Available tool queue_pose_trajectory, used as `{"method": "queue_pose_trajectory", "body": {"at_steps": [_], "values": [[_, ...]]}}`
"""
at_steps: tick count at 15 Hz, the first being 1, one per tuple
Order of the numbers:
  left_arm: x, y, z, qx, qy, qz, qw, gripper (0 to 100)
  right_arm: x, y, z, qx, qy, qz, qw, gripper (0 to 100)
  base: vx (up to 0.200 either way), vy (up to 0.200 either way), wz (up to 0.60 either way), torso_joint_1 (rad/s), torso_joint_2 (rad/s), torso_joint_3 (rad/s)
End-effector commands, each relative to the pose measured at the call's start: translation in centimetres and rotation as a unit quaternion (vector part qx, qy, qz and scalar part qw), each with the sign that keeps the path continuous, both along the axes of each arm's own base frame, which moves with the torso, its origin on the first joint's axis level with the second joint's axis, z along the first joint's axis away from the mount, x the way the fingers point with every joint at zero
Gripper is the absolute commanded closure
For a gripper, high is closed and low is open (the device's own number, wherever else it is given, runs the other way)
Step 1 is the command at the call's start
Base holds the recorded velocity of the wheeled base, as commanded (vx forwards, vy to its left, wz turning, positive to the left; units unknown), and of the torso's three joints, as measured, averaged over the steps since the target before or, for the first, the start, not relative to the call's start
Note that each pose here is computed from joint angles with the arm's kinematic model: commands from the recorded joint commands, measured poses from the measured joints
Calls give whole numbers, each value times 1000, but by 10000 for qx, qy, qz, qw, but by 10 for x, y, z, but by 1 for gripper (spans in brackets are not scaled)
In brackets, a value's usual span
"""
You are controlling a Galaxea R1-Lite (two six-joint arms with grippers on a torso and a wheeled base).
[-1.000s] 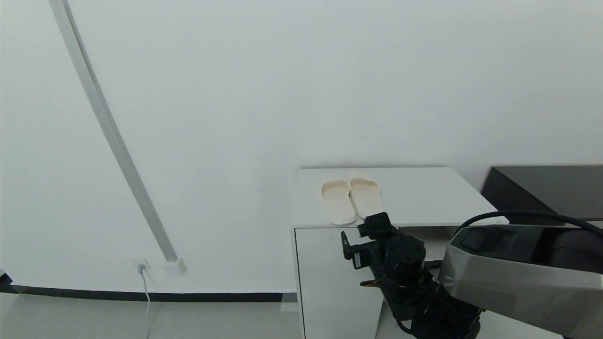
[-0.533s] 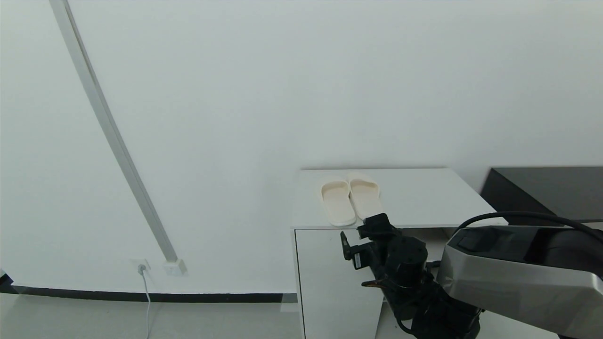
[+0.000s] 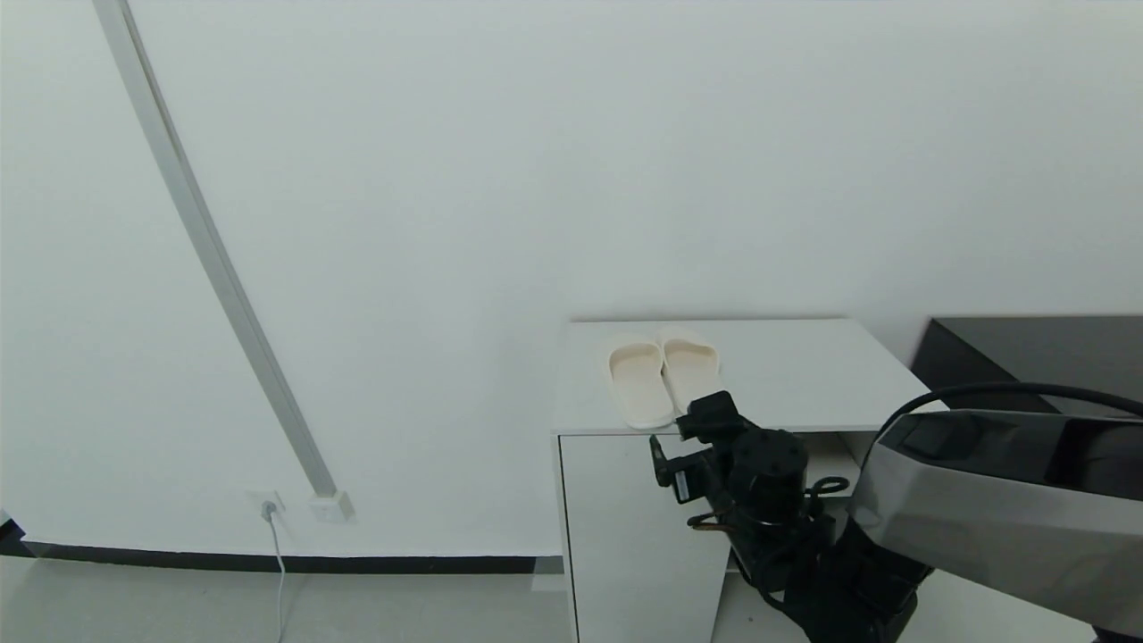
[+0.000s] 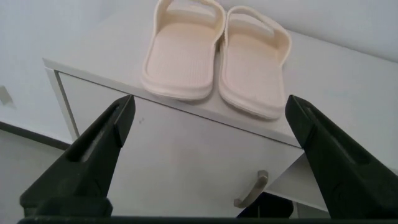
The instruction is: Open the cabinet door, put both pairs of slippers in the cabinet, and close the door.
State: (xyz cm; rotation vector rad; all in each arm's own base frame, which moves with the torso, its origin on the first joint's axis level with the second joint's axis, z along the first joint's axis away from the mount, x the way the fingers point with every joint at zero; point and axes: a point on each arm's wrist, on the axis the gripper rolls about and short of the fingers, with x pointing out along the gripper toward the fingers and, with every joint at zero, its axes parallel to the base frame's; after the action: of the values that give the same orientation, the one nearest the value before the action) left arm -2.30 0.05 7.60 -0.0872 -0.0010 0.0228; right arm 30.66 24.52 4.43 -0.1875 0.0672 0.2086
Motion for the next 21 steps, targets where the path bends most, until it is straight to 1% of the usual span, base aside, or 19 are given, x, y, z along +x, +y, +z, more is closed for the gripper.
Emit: {"method": "queue_pose_trajectory", "body": {"at_steps": [1, 3, 5, 6, 8, 13, 17, 19, 21], "values": [[0, 0, 0, -1, 8, 9, 10000, 100, 12, -2, 46, 453, -68, -145, 9988, 0, 0, 0, 0, 0, 0, 0], [0, 0, 0, -1, 8, 24, 10000, 100, 14, 3, 70, 750, 245, -162, 9967, 0, 0, 0, 0, 0, 0, 0], [0, 0, 0, -9, 7, 9, 10000, 100, 16, 5, 84, 885, 334, -170, 9954, 0, 0, 0, 0, 0, 0, 0], [0, 0, 0, -9, 7, 1, 10000, 100, 15, 6, 85, 914, 339, -173, 9951, 0, 0, 0, 0, 0, 0, 0], [0, 0, 0, -9, 7, -6, 10000, 100, 11, 6, 79, 932, 439, -170, 9945, 0, 0, 0, 0, 0, 0, 0], [0, 0, 0, -9, 7, 1, 10000, 100, 10, 7, 69, 882, 563, -184, 9943, 0, 200, 0, 0, -2, 0, 3], [0, 0, 0, -9, 7, 1, 10000, 100, 7, 21, 41, 724, 782, -56, 9943, 0, 200, 0, 0, 7, 4, 1], [0, 0, 0, -9, 7, 1, 10000, 100, 9, 25, 30, 668, 869, -40, 9940, 0, 0, 0, 0, 0, 0, 0], [0, 0, 0, -9, 7, 1, 10000, 100, 19, 27, 21, 769, 952, -127, 9924, 0, 0, 0, 0, 0, 0, 0]]}}
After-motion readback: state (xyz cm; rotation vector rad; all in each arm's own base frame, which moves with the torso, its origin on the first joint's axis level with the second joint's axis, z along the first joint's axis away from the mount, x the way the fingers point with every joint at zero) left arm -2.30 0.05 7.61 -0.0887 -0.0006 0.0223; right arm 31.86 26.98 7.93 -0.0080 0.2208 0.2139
